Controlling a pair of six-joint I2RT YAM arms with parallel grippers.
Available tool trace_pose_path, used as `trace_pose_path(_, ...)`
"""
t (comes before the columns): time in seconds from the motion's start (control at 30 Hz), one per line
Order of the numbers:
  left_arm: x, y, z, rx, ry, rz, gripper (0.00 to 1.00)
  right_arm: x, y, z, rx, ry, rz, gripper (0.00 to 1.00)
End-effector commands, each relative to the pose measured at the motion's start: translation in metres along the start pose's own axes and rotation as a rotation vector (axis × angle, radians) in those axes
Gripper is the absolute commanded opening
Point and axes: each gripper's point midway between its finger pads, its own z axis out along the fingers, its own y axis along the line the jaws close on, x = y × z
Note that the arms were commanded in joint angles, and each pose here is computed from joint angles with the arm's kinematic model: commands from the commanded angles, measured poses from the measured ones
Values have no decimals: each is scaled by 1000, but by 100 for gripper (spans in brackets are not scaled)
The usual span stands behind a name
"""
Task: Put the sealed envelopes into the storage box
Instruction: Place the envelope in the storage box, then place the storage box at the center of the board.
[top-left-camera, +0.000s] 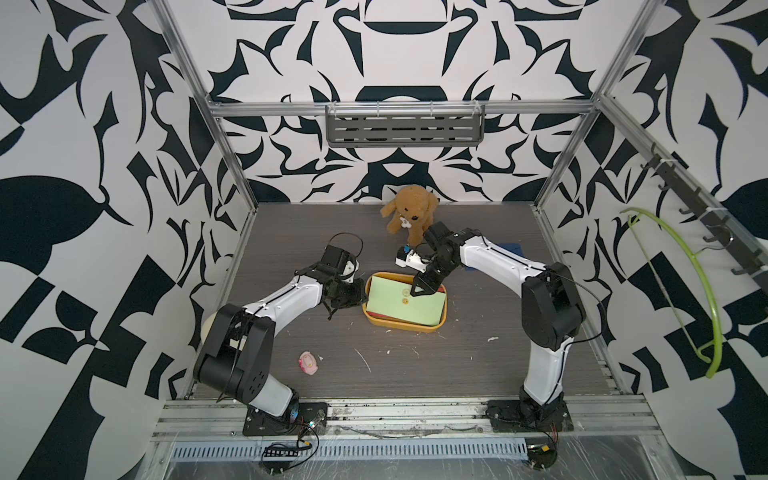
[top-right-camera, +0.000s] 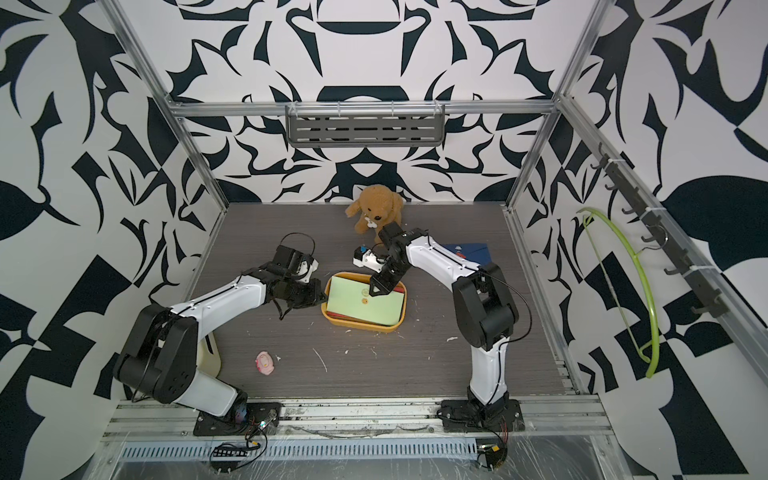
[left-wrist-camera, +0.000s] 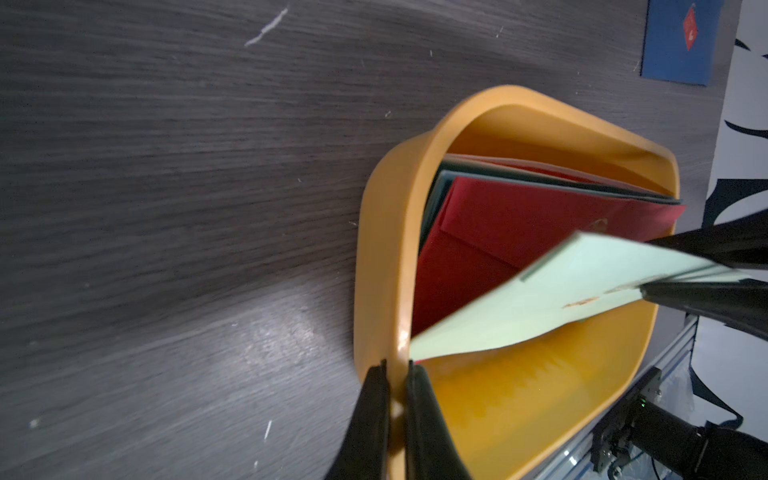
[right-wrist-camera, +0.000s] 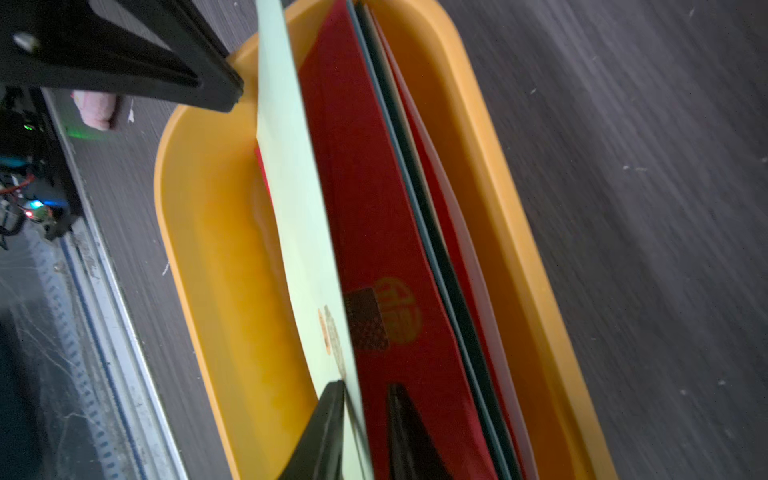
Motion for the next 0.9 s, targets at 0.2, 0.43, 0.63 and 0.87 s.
trace_pose_path(0.2, -17, 19, -8, -60, -88, -90, 0, -35, -48, -76, 322, -191, 90, 44)
trace_pose_path(0.43, -35, 49, -19, -143, -177, -186, 0, -10, -127, -123, 572, -272, 433, 47)
trace_pose_path(0.63, -50, 70, -20, -172, -181, -235, 5, 64, -197, -120, 649, -208, 878, 47)
trace_pose_path(0.87, -57, 67, -37, -210, -178, -189, 36, 96, -229, -115, 767, -189, 985, 50)
